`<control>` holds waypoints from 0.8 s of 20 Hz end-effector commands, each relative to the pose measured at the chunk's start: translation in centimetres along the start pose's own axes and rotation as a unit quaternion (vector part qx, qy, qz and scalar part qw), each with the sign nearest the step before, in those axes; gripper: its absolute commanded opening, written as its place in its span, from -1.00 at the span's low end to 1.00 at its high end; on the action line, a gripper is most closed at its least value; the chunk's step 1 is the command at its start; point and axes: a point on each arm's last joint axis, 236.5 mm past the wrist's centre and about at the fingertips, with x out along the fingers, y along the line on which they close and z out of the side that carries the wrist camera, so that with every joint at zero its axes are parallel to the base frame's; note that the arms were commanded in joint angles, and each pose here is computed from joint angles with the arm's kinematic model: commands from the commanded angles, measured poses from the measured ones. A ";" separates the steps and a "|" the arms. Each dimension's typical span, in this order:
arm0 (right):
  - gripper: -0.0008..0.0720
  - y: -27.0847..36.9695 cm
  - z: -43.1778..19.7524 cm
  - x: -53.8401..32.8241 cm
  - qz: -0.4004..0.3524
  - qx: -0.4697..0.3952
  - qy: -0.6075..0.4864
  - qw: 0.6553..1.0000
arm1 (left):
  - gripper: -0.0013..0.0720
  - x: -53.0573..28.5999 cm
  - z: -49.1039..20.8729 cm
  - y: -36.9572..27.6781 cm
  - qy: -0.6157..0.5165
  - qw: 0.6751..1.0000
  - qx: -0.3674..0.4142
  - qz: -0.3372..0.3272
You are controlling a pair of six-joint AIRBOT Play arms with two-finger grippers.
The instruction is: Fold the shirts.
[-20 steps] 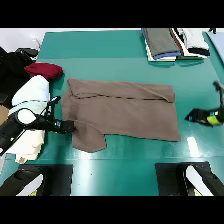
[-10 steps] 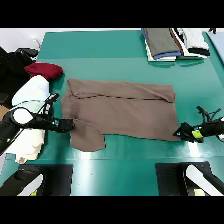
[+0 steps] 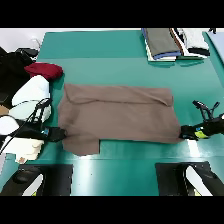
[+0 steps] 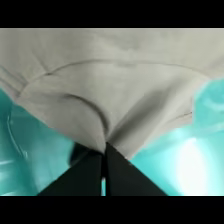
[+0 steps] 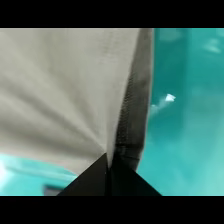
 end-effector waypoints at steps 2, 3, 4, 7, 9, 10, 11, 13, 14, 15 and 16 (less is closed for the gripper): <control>-0.93 -1.1 -1.9 -2.5 -0.055 -0.016 -0.024 0.998 | -0.91 -2.0 -2.6 -1.4 0.014 1.000 0.000 -0.017; -0.93 -1.0 -1.3 -3.0 -0.057 -0.015 -0.039 0.998 | -0.91 -2.2 -1.4 -1.2 -0.006 1.000 0.005 -0.011; -0.93 -1.1 -0.4 -3.5 -0.059 -0.011 -0.050 0.997 | -0.91 -2.4 0.3 -1.0 -0.033 0.999 0.008 -0.002; -0.93 -0.2 4.3 -5.2 -0.038 -0.013 -0.087 0.995 | -0.91 -3.3 6.1 -0.4 -0.098 0.994 0.034 0.023; -0.94 0.9 7.9 -5.5 -0.031 -0.033 -0.103 0.994 | -0.91 -3.2 10.2 -0.1 -0.126 0.990 0.046 0.036; -0.93 1.7 9.9 -5.5 -0.029 -0.049 -0.109 0.992 | -0.91 -3.2 12.5 0.3 -0.141 0.988 0.046 0.046; -0.93 2.5 11.6 -5.4 -0.029 -0.062 -0.110 0.992 | -0.91 -3.1 15.0 0.8 -0.154 0.985 0.048 0.057; -0.93 4.0 15.2 -5.1 -0.026 -0.074 -0.114 0.990 | -0.91 -2.3 18.6 1.7 -0.155 0.985 0.041 0.069; -0.93 4.6 17.0 -4.9 -0.025 -0.079 -0.115 0.990 | -0.91 -1.7 19.9 2.3 -0.152 0.985 0.033 0.072; -0.93 5.2 18.5 -4.7 -0.023 -0.084 -0.115 0.990 | -0.91 -1.0 21.1 3.1 -0.147 0.986 0.027 0.077; -0.93 5.7 19.9 -4.3 -0.023 -0.091 -0.111 0.989 | -0.91 -0.2 22.1 3.6 -0.145 0.986 0.020 0.078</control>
